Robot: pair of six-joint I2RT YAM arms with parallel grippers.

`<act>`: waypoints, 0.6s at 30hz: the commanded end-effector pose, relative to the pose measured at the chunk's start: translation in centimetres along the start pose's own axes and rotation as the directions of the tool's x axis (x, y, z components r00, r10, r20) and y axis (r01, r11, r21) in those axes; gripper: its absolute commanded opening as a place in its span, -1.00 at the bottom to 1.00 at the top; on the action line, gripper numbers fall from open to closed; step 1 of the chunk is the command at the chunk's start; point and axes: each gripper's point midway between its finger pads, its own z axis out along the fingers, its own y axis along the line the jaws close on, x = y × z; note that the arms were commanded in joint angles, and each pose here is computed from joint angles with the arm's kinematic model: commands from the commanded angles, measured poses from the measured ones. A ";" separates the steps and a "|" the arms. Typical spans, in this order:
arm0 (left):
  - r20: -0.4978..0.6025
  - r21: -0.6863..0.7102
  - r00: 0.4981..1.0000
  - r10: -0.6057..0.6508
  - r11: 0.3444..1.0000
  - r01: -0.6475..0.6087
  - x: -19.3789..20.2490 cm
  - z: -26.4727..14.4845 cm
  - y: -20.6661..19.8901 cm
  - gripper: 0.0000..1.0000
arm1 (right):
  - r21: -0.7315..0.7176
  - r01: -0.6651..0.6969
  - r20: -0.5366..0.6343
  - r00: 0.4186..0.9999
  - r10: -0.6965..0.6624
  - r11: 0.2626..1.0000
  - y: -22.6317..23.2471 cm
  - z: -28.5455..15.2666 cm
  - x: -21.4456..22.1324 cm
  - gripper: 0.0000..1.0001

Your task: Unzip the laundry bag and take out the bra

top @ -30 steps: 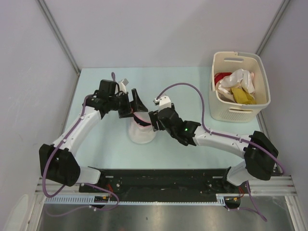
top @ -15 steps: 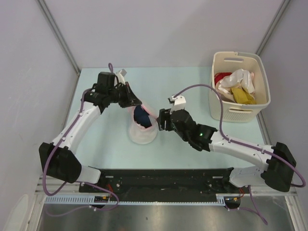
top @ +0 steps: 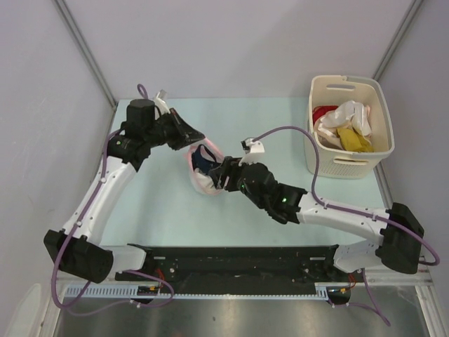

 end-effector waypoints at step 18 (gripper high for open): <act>0.034 0.039 0.999 -0.042 0.998 0.041 -0.4 -0.5 -0.8 -0.99 | 0.197 0.140 -0.004 0.990 -0.142 0.970 -2.9 9.4 3.3 0.37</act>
